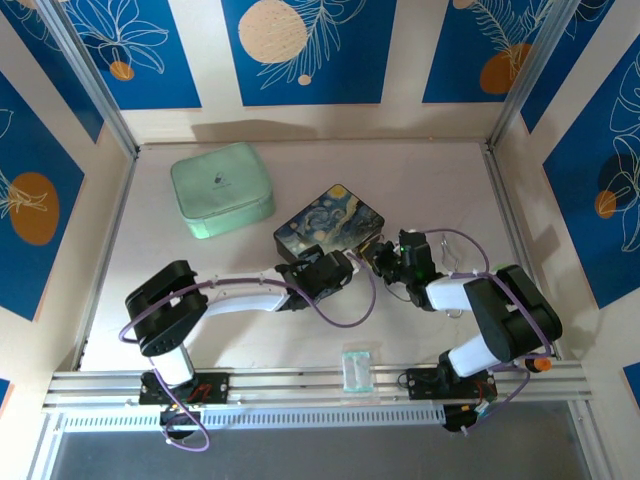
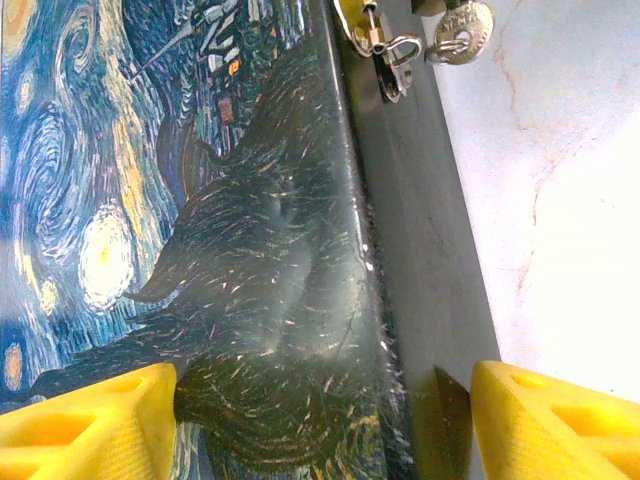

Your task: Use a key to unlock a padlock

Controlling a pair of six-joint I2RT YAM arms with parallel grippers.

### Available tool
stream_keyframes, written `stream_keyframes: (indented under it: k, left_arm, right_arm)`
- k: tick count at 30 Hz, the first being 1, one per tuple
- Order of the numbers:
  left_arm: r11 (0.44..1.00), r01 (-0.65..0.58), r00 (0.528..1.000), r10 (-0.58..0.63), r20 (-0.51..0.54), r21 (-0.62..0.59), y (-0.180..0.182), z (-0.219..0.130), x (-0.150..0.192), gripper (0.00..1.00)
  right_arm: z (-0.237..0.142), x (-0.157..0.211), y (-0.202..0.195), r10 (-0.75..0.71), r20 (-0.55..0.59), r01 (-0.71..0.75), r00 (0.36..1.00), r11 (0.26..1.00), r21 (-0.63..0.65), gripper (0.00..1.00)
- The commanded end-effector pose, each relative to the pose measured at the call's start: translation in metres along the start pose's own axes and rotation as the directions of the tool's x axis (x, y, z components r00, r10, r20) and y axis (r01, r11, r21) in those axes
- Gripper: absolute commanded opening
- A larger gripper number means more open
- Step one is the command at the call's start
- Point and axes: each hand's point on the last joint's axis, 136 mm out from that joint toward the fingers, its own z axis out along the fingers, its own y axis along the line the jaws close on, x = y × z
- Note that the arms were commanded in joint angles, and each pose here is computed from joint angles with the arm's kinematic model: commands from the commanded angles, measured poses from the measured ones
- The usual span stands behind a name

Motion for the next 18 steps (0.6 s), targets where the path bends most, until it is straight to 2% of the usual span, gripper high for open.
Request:
stream_keyframes:
  k: [1, 5, 9, 13, 18]
  left_arm:
    - [0.989, -0.112, 0.977, 0.126, -0.171, 0.093, -0.029, 0.006, 0.055, 0.72]
    - [0.999, -0.05, 0.982, 0.053, -0.183, 0.021, -0.01, 0.004, 0.048, 0.78]
    - [0.998, 0.04, 0.988, -0.046, -0.146, -0.046, 0.008, 0.0, 0.035, 0.85]
    - [0.989, 0.047, 0.987, -0.068, -0.145, -0.142, 0.024, 0.003, 0.031, 0.91]
    - [0.976, 0.077, 0.983, -0.109, -0.148, -0.206, 0.039, -0.001, 0.034, 0.97]
  right_arm:
    - [-0.003, -0.007, 0.031, -0.039, 0.005, 0.039, 0.999, 0.996, -0.075, 0.11]
    - [-0.01, 0.008, 0.014, -0.073, -0.049, 0.074, 0.996, 0.997, 0.007, 0.11]
    - [-0.017, 0.04, -0.013, -0.085, -0.175, 0.101, 0.981, 0.991, 0.085, 0.11]
    - [-0.019, 0.073, -0.027, -0.132, -0.291, 0.172, 0.948, 0.978, 0.117, 0.11]
    - [-0.025, 0.09, -0.041, -0.133, -0.427, 0.226, 0.894, 0.959, 0.174, 0.11]
